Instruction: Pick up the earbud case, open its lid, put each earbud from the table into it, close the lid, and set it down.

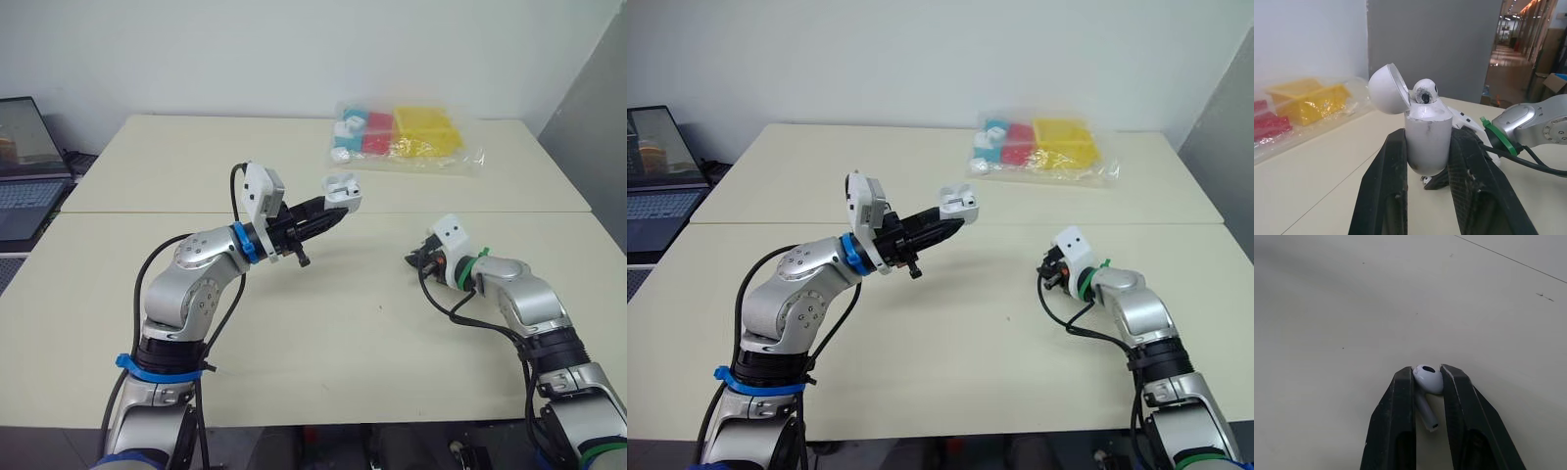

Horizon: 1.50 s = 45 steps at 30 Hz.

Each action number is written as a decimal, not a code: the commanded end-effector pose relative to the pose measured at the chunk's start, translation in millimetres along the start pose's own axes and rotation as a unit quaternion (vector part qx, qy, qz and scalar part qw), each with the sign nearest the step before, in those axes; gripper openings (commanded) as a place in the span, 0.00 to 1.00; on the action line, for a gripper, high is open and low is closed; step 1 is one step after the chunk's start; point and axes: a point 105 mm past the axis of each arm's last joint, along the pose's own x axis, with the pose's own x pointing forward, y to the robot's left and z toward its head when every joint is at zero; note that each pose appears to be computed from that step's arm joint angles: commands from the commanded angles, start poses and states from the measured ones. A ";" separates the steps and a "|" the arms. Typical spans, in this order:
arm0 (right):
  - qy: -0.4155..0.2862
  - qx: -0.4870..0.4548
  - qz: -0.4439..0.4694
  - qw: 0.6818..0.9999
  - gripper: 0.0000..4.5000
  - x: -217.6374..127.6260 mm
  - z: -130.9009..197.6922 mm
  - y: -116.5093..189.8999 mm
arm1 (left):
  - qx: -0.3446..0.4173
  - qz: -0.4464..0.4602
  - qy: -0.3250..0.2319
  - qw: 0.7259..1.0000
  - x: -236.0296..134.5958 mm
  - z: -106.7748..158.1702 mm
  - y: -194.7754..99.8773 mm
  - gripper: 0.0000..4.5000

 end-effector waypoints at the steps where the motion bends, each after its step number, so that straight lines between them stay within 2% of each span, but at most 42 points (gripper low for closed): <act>1: 0.025 -0.034 0.023 0.999 0.09 -18.7 -5.1 -2.2 | 0.017 -0.013 -0.018 1.000 2.3 11.7 -4.7 0.17; 3: 0.033 -0.055 0.034 0.997 0.09 -27.9 -5.1 -3.2 | 0.016 -0.012 -0.017 1.000 1.9 11.0 -4.7 0.17; 6: 0.074 -0.104 0.076 0.989 0.09 -68.6 -13.9 -8.9 | 0.007 -0.006 -0.018 1.000 -0.1 6.0 -6.7 0.17; 12: 0.195 -0.153 0.134 0.959 0.09 -121.8 -49.0 -8.2 | 0.004 -0.005 -0.018 1.000 -1.1 4.6 -9.0 0.17; 15: 0.282 -0.185 0.160 0.928 0.09 -157.7 -75.8 -17.7 | 0.006 -0.007 -0.016 1.000 -1.8 3.9 -8.7 0.17; 21: 0.362 -0.235 0.155 0.888 0.09 -193.4 -103.4 -46.2 | -0.001 -0.010 -0.016 1.000 -1.4 1.9 -12.9 0.17; 29: 0.394 -0.258 0.171 0.866 0.09 -199.8 -109.5 -51.0 | -0.003 -0.011 -0.013 1.000 -2.1 2.9 -15.0 0.17; 34: 0.382 -0.257 0.163 0.872 0.09 -194.1 -101.4 -52.9 | -0.004 -0.008 -0.013 1.000 -3.0 2.3 -14.9 0.17; 40: 0.396 -0.284 0.170 0.856 0.09 -195.8 -108.5 -54.9 | -0.006 -0.007 -0.012 1.000 -3.8 0.8 -17.0 0.17; 45: 0.397 -0.285 0.170 0.856 0.09 -193.8 -110.3 -55.6 | 0.000 -0.010 -0.011 1.000 -3.7 1.0 -18.9 0.17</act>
